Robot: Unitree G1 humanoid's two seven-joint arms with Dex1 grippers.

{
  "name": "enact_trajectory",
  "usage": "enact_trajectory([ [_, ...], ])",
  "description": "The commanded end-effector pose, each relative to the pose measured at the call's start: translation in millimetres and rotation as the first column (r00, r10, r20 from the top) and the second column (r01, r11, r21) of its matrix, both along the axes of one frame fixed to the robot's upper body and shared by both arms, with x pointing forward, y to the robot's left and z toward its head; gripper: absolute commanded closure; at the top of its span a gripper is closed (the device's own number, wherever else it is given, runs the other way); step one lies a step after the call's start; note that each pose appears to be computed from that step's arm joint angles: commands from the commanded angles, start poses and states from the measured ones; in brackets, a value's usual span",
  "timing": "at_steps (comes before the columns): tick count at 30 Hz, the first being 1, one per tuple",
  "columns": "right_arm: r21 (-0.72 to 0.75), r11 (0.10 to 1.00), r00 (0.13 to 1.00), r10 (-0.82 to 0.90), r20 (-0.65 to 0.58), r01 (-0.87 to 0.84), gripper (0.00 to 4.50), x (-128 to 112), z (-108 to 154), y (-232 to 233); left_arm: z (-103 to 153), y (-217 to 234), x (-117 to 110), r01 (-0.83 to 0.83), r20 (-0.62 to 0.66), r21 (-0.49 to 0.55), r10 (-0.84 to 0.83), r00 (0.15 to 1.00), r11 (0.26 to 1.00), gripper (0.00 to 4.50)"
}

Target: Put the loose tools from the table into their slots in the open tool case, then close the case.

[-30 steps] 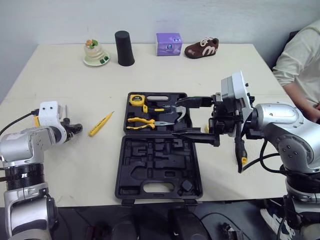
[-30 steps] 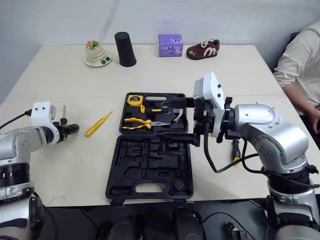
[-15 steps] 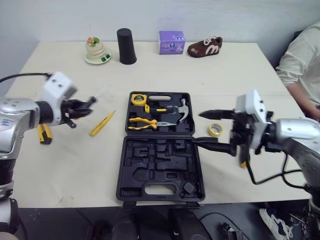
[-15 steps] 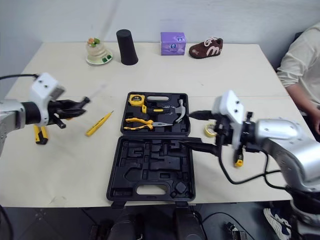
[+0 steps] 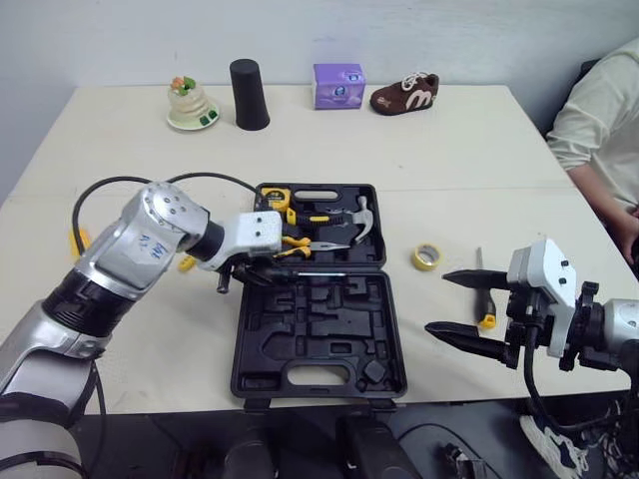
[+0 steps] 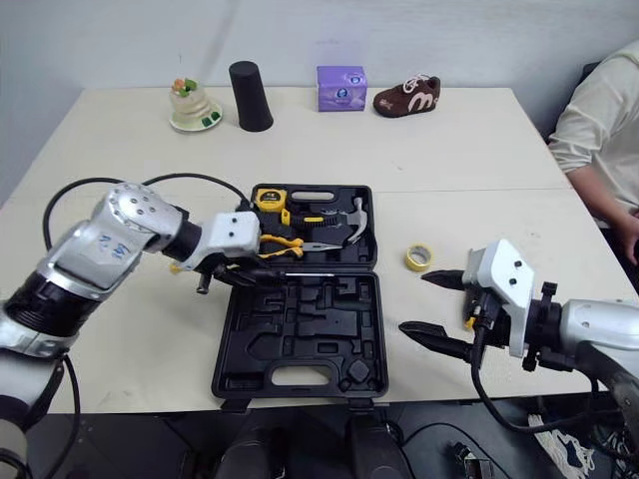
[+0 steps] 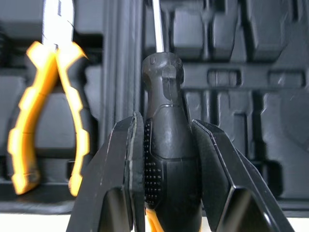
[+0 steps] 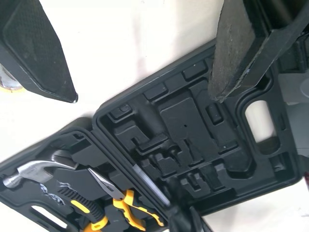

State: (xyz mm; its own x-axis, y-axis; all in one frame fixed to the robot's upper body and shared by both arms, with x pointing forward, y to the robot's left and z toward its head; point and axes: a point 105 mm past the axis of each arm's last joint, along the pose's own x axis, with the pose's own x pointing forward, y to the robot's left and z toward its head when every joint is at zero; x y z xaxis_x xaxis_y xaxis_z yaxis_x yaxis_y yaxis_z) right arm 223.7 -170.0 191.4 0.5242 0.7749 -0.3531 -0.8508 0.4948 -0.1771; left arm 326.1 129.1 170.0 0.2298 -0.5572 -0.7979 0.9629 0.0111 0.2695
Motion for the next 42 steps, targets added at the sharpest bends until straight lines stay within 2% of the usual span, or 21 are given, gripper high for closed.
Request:
enact_trajectory([
  [1, 0.009, 1.0, 0.998, -0.017, 0.056, 0.017, 0.0, -5, 9, 2, 6, -4, 2, 0.051, 0.046, 0.037, -0.052, 0.998, 0.998, 3.45],
  [8, 0.02, 0.999, 0.998, -0.042, 0.047, 0.041, 0.0, -9, 6, 3, -2, -17, 4, 0.108, 0.054, 0.03, -0.109, 0.993, 0.994, 3.45],
  [11, 0.019, 0.999, 0.998, -0.048, 0.041, 0.047, 0.0, -9, 5, 2, -7, -16, 10, 0.069, 0.059, 0.057, -0.072, 0.996, 0.996, 3.45],
  [16, 0.019, 0.999, 0.998, -0.048, 0.04, 0.047, 0.0, -9, 4, 3, -7, -20, 13, 0.068, 0.073, 0.044, -0.071, 0.995, 0.997, 3.45],
  [18, 0.022, 0.999, 0.998, -0.044, 0.038, 0.043, 0.0, -9, 4, 4, -3, -19, 8, 0.081, 0.051, 0.022, -0.082, 0.995, 0.996, 2.44],
  [19, 0.024, 0.999, 0.998, -0.042, 0.036, 0.041, 0.0, -10, 4, 4, 0, -19, 6, 0.086, 0.044, 0.013, -0.086, 0.995, 0.996, 2.18],
  [21, 0.026, 0.999, 0.999, -0.036, 0.031, 0.035, 0.0, -11, 4, 5, 7, -17, 6, 0.075, 0.051, -0.012, -0.074, 0.996, 0.997, 1.23],
  [24, 0.03, 0.999, 0.999, -0.029, 0.025, 0.028, 0.0, -13, 3, 7, 24, -19, 5, 0.089, 0.033, -0.154, -0.085, 0.996, 0.984, 0.06],
  [28, 0.033, 0.999, 0.999, -0.03, 0.021, 0.03, 0.0, -12, 2, 7, 24, -21, 11, 0.109, 0.047, -0.32, -0.099, 0.994, 0.941, 0.06],
  [30, 0.034, 0.999, 0.999, -0.028, 0.02, 0.027, 0.0, -12, 1, 8, 18, -22, 16, 0.127, 0.067, -0.41, -0.109, 0.992, 0.903, 0.64],
  [31, 0.035, 0.999, 0.999, -0.027, 0.02, 0.026, 0.0, -11, 1, 8, 14, -20, 17, 0.123, 0.053, -0.438, -0.111, 0.992, 0.89, 0.7],
  [32, 0.037, 0.999, 1.0, -0.023, 0.02, 0.023, 0.0, -11, 1, 9, 8, -18, 18, 0.107, 0.032, -0.461, -0.104, 0.994, 0.881, 1.29],
  [33, 0.04, 0.999, 1.0, -0.021, 0.019, 0.02, 0.0, -10, 1, 9, 4, -18, 19, 0.102, 0.018, -0.486, -0.106, 0.994, 0.868, 1.59],
  [35, 0.042, 0.999, 1.0, -0.019, 0.018, 0.018, 0.0, -10, 1, 10, -4, -19, 20, 0.09, -0.01, -0.509, -0.11, 0.994, 0.856, 2.51],
  [39, 0.044, 0.999, 1.0, -0.017, 0.015, 0.016, 0.0, -9, 1, 10, -19, -25, 18, 0.098, -0.018, -0.5, -0.123, 0.992, 0.86, 4.29],
  [42, 0.045, 0.999, 1.0, -0.015, 0.015, 0.015, 0.0, -9, 1, 11, -26, -26, 23, 0.068, -0.024, -0.49, -0.091, 0.996, 0.869, 4.4],
])
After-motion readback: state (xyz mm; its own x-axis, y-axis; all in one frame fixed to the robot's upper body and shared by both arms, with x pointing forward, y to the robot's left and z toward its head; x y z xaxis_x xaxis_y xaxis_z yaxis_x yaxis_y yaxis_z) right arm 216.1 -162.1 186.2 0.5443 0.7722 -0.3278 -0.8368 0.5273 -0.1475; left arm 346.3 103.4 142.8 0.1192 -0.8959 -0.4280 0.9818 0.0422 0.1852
